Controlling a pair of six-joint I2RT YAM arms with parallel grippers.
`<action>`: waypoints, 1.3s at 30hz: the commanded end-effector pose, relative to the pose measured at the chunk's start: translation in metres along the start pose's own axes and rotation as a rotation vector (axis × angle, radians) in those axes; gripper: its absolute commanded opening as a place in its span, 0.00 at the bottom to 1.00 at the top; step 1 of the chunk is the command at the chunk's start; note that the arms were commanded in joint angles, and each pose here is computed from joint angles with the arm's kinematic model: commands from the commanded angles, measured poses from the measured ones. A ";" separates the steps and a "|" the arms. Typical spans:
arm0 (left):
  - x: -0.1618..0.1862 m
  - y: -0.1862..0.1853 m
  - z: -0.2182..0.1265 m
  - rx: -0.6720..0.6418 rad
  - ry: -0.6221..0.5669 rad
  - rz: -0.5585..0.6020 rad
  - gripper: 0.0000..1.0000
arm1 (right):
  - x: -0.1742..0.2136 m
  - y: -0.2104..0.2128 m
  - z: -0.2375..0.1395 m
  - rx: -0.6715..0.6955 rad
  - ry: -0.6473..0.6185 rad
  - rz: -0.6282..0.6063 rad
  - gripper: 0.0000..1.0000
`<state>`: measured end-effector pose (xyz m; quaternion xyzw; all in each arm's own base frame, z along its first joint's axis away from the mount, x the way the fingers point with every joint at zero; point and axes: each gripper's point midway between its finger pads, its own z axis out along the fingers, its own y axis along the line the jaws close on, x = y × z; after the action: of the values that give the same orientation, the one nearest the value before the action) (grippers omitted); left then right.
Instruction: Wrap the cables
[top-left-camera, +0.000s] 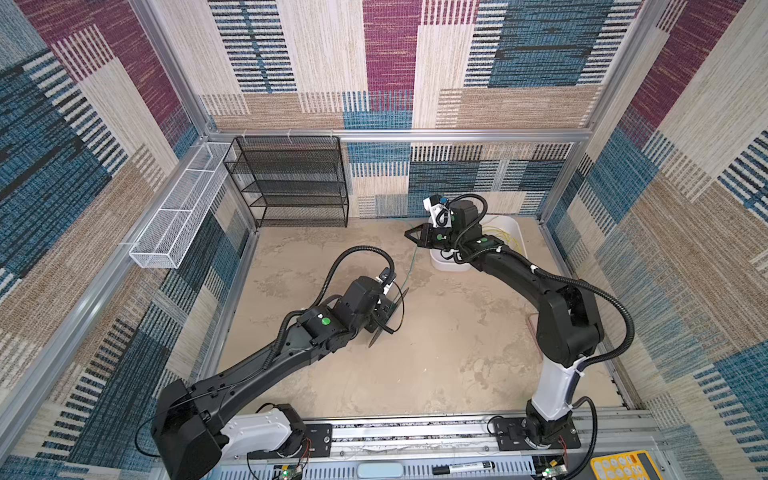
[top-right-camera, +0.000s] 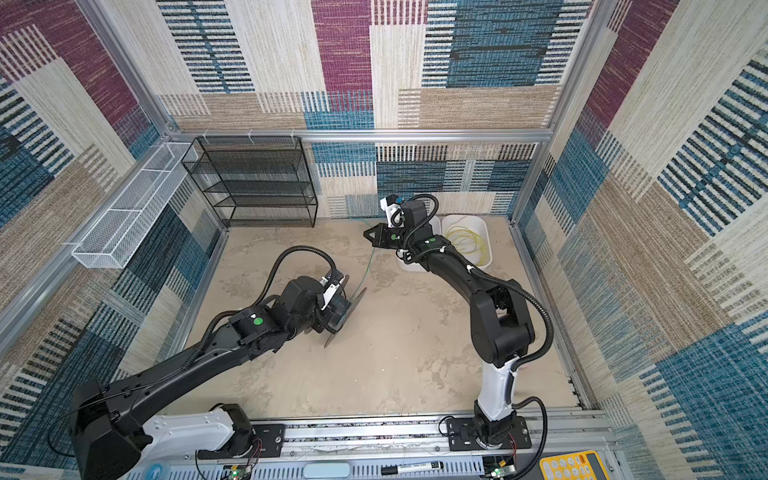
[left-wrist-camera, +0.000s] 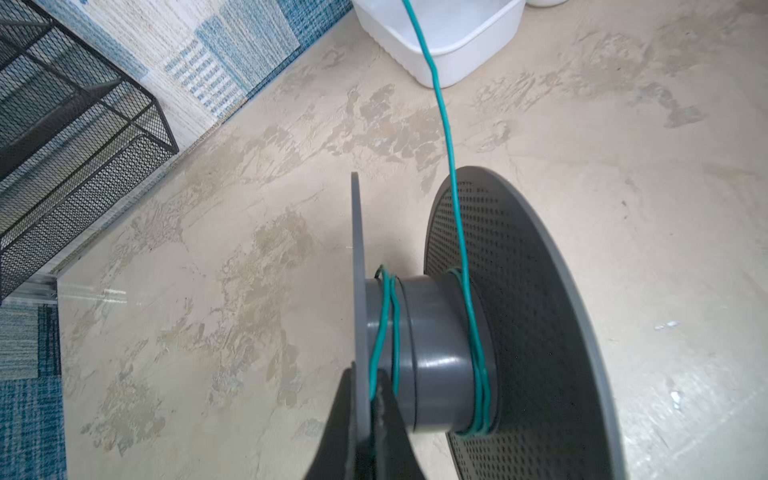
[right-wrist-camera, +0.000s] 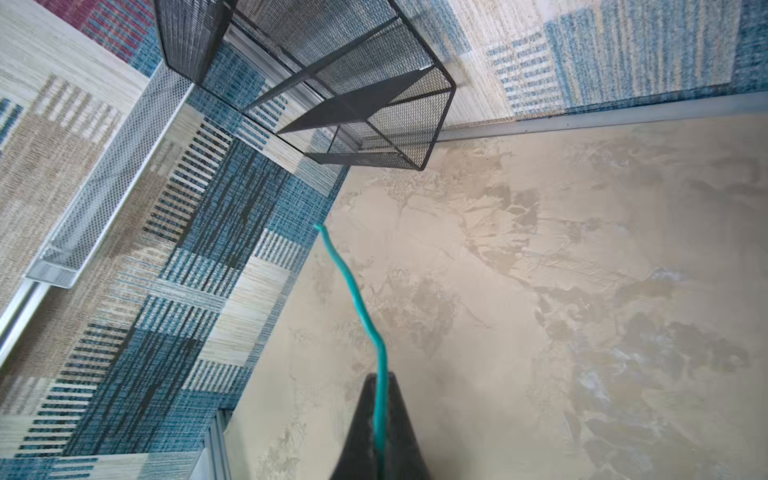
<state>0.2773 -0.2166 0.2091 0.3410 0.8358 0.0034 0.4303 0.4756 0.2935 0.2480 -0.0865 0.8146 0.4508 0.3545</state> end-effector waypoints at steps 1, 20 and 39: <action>0.034 -0.023 -0.013 0.117 0.092 0.137 0.00 | -0.037 0.002 -0.004 -0.021 -0.117 -0.036 0.00; 0.001 -0.017 -0.080 0.164 -0.194 0.051 0.00 | 0.021 -0.045 0.017 -0.087 -0.012 0.160 0.00; 0.022 -0.010 -0.016 0.005 0.158 0.216 0.00 | 0.076 -0.062 0.002 0.005 0.087 0.153 0.17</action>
<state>0.2505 -0.2153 0.2028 0.4290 0.8203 0.0522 0.3746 0.4491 0.2739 0.1468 -0.0321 0.8367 0.4767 0.2677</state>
